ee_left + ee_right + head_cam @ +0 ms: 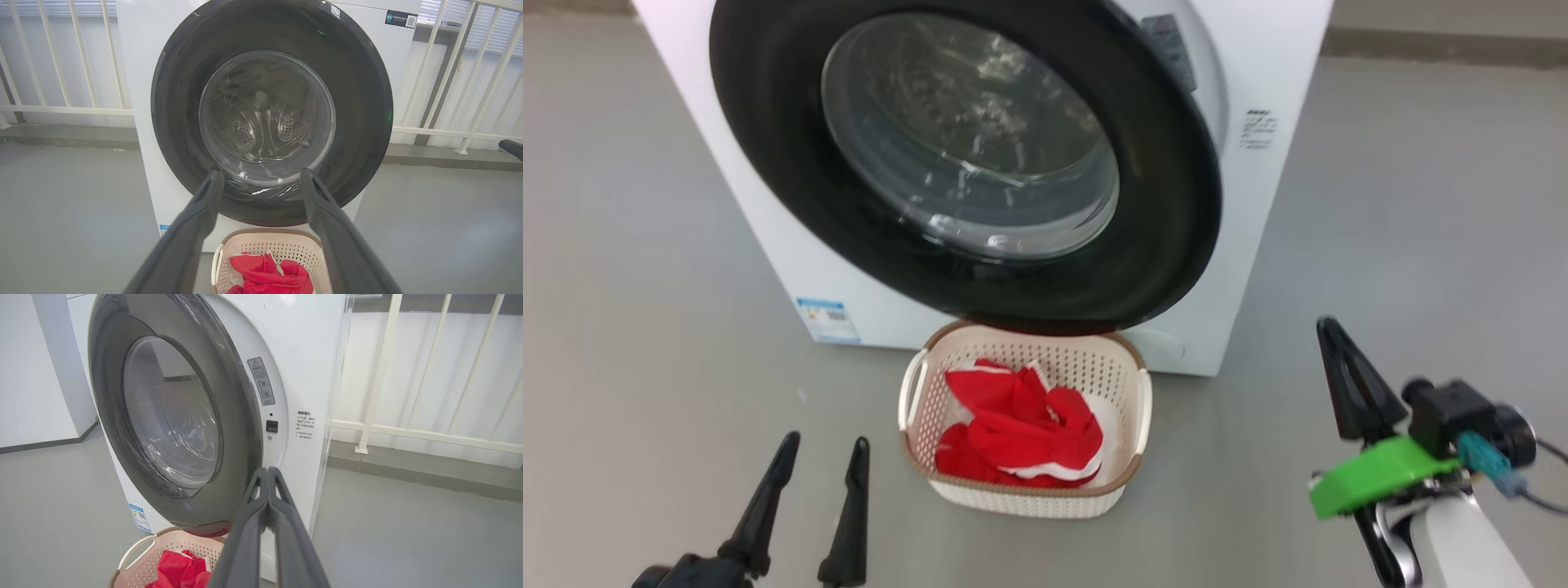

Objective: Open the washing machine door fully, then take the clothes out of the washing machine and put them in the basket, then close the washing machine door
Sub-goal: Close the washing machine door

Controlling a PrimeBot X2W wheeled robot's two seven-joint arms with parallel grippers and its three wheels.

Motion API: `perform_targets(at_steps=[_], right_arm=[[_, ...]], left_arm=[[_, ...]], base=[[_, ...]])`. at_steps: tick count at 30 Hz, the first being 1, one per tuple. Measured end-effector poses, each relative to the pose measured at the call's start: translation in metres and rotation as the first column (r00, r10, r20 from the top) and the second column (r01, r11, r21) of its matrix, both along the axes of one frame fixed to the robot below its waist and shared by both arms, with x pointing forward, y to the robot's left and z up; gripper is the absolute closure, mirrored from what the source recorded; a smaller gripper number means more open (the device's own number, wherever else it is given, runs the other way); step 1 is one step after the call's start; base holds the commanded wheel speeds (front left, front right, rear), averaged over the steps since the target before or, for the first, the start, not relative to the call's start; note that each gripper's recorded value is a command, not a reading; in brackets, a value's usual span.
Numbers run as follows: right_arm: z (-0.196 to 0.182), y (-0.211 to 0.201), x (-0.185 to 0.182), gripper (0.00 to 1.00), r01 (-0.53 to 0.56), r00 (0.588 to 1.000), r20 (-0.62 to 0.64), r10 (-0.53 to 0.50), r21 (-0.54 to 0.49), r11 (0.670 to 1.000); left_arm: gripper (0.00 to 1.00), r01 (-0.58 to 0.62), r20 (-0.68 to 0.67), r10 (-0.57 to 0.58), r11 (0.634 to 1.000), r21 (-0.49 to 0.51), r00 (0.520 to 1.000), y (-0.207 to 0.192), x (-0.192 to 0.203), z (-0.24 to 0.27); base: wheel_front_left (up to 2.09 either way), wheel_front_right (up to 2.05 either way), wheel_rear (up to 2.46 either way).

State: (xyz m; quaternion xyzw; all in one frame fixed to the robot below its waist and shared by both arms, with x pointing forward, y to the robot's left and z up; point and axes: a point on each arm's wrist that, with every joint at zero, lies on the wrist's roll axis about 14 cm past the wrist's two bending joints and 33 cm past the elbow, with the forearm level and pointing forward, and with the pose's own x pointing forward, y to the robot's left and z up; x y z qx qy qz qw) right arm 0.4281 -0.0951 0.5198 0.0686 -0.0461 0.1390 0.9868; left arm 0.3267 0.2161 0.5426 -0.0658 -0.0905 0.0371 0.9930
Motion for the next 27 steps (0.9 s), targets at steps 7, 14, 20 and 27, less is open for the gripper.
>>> perform_targets(at_steps=[7, 14, 20, 27], right_arm=[[0.0, 0.039, 0.045, 1.0, -0.09, 0.996, 0.004, 0.09, -0.045, 0.995], [0.0, 0.079, 0.08, 1.0, -0.179, 0.984, 0.008, 0.18, -0.074, 0.981], [-0.012, 0.104, 0.099, 1.0, -0.231, 0.973, -0.023, 0.229, -0.089, 0.969], [-0.012, 0.117, 0.128, 1.0, -0.239, 0.971, -0.02, 0.238, -0.11, 0.965]], left_arm=[[0.0, 0.008, -0.024, -0.008, 1.0, -0.015, 1.0, -0.002, 0.014, -0.007], [0.0, -0.015, -0.059, 0.014, 1.0, -0.021, 0.998, 0.005, 0.023, -0.017], [0.0, -0.031, -0.072, 0.028, 0.999, -0.031, 0.997, 0.009, 0.028, -0.022], [0.0, -0.032, -0.094, 0.027, 0.999, -0.044, 0.995, 0.008, 0.036, -0.03]], base=[[0.0, 0.0, 0.0], [0.0, 0.0, 0.0], [0.0, 0.0, 0.0], [0.0, 0.0, 0.0]])
